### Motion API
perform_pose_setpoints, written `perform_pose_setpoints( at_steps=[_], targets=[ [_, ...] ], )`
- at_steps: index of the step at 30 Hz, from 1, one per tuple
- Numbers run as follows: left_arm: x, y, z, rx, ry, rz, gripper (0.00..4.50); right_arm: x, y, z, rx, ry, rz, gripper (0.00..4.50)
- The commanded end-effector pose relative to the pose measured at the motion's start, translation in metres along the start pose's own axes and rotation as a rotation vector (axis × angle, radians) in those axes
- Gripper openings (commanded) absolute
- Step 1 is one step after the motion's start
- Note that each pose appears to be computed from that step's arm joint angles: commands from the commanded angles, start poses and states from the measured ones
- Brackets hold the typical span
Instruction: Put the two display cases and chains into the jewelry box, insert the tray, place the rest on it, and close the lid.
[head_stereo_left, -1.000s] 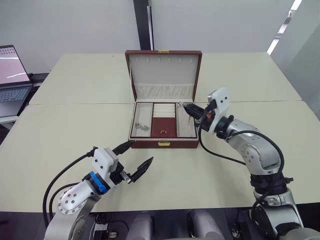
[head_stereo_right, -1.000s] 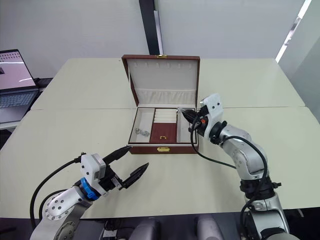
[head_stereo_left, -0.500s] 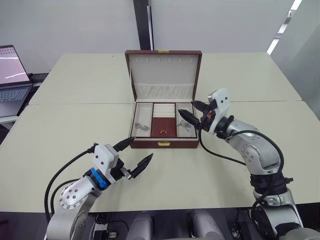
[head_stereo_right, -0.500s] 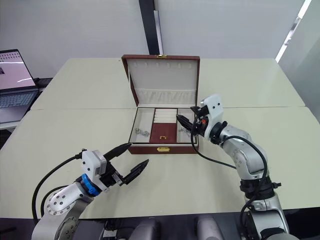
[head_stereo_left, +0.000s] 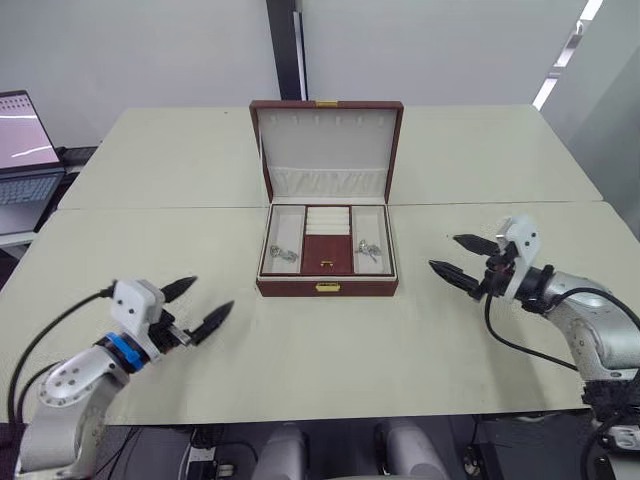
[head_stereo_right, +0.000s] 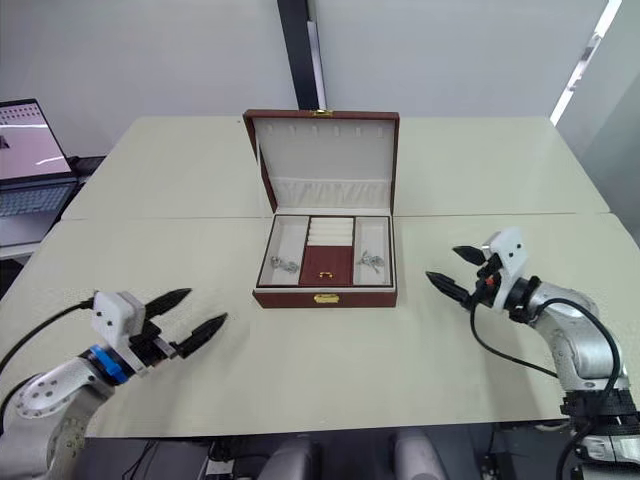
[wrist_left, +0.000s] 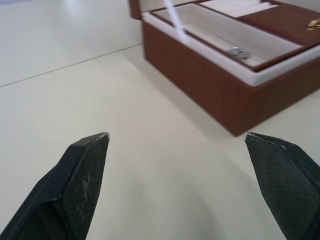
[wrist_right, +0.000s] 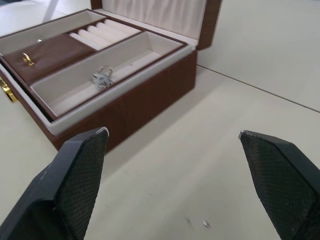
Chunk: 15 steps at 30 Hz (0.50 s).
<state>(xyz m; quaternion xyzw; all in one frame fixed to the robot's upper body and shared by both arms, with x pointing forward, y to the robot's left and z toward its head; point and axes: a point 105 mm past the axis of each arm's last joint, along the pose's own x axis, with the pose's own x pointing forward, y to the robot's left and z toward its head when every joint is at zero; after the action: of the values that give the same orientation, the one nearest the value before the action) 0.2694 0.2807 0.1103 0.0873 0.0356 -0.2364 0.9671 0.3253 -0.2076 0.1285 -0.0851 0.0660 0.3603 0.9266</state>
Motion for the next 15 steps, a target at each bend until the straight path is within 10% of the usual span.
perform_pose_setpoints(
  at_steps=[1, 9, 15],
  targets=[
    [-0.004, 0.018, 0.01, 0.031, -0.029, 0.04, 4.5, -0.006, -0.01, 0.007, -0.057, -0.033, -0.03, 4.46],
    [0.02, 0.029, 0.014, 0.012, -0.024, 0.036, 4.5, 0.008, -0.003, 0.004, -0.061, -0.063, -0.032, 4.46],
    [0.048, 0.028, 0.012, -0.005, 0.025, 0.007, 3.62, 0.033, 0.007, 0.007, -0.063, -0.065, -0.027, 2.91]
  ],
)
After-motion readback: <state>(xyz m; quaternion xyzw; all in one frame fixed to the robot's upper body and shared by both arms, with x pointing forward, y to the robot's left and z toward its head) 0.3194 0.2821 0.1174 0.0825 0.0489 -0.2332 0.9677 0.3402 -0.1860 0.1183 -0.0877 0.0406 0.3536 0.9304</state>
